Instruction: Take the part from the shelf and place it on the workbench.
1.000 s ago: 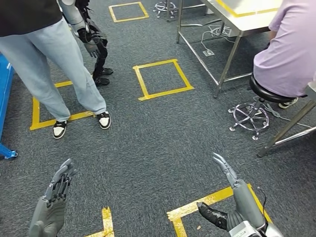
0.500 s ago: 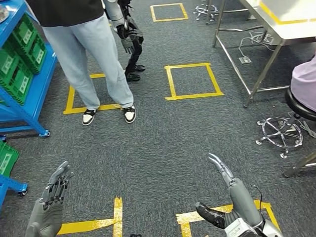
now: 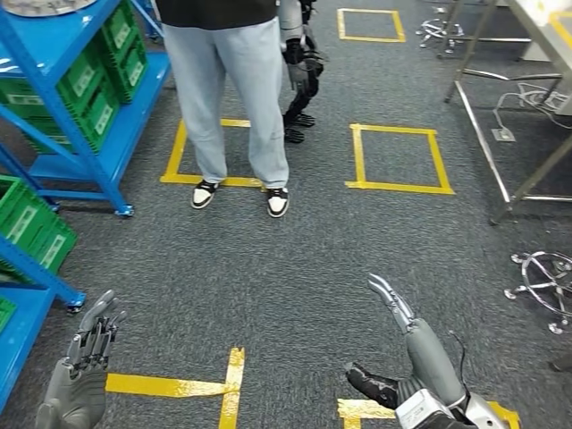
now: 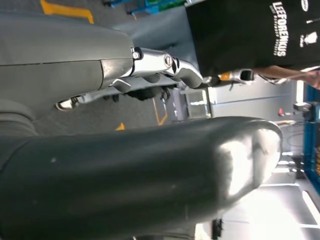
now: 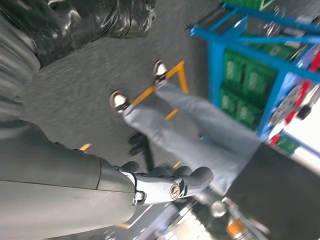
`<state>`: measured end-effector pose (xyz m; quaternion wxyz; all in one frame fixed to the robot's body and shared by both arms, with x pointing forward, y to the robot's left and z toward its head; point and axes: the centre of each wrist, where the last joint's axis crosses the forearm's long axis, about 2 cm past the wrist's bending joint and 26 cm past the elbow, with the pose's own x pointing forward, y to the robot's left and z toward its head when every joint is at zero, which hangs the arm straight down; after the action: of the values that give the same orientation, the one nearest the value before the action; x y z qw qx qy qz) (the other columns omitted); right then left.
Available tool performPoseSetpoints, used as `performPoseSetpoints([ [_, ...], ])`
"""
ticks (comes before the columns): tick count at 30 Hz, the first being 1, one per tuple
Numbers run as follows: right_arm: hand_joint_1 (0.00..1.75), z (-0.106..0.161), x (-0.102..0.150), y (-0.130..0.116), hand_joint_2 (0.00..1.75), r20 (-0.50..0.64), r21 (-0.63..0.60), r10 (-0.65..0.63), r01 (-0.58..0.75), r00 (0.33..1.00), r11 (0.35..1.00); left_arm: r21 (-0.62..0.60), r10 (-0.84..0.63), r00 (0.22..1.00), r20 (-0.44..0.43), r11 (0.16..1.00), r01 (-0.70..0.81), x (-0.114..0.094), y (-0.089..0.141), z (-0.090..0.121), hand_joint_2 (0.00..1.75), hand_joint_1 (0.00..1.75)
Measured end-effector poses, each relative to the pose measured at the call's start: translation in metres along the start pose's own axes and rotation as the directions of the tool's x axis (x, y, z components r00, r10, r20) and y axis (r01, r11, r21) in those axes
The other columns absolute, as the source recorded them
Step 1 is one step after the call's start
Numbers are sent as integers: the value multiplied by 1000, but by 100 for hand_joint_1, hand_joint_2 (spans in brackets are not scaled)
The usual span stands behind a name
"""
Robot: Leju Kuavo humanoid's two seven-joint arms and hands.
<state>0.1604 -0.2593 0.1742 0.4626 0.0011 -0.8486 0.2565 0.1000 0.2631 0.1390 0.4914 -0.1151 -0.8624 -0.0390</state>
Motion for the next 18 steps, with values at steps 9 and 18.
performPoseSetpoints([
  [9,0,-7,0,4,175,16,13,-4,4,1000,1000,30,-10,1000,-10,1000,10,1,7,4,0,0],
  [18,0,-6,-3,9,175,5,24,-12,12,1000,1000,41,-20,1000,-10,999,21,3,11,6,0,0],
])
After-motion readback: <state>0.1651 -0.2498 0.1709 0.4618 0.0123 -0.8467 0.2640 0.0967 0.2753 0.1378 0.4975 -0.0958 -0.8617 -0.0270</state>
